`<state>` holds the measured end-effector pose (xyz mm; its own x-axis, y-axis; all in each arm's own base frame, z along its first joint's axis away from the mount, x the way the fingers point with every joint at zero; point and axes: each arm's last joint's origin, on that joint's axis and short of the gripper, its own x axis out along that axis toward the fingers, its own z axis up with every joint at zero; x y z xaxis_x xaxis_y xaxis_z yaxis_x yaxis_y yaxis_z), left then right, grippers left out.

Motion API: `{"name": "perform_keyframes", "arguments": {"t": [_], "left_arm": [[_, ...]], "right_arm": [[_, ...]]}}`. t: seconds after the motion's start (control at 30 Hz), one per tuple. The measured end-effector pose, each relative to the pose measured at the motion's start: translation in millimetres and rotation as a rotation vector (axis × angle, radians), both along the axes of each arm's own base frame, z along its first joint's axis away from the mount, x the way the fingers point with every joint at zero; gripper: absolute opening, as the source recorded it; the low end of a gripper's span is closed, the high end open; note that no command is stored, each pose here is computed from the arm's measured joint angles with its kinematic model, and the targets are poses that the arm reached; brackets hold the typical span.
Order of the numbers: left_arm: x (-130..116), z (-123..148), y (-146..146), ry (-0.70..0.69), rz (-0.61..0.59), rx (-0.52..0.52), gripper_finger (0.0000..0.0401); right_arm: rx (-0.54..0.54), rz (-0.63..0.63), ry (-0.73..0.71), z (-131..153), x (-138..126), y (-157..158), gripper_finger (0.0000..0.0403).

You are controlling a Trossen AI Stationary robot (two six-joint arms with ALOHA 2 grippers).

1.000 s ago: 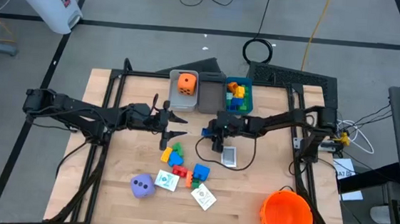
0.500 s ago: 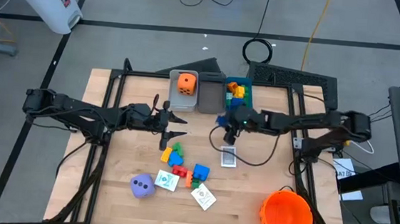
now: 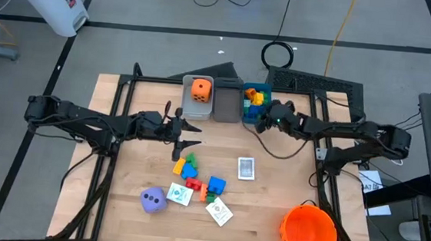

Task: Pick & Place Toys
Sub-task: Put the blue game piece into the blue bin

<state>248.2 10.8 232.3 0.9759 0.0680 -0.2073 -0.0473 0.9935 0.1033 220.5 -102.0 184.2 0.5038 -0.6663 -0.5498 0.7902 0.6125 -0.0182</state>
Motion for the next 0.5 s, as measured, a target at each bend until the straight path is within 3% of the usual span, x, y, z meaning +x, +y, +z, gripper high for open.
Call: {"name": "perform_keyframes", "arguments": {"t": [0.17,0.5], "left_arm": [[-0.1,0.0,1.3,0.000,0.006,0.000,0.0198],[-0.1,0.0,1.2,0.001,0.005,0.002,0.0198]], "right_arm": [[0.027,-0.100,-0.043,-13.3,-11.7,-13.7,0.0157],[0.058,-0.053,-0.093,-12.5,-11.1,-15.9,0.0164]]}}
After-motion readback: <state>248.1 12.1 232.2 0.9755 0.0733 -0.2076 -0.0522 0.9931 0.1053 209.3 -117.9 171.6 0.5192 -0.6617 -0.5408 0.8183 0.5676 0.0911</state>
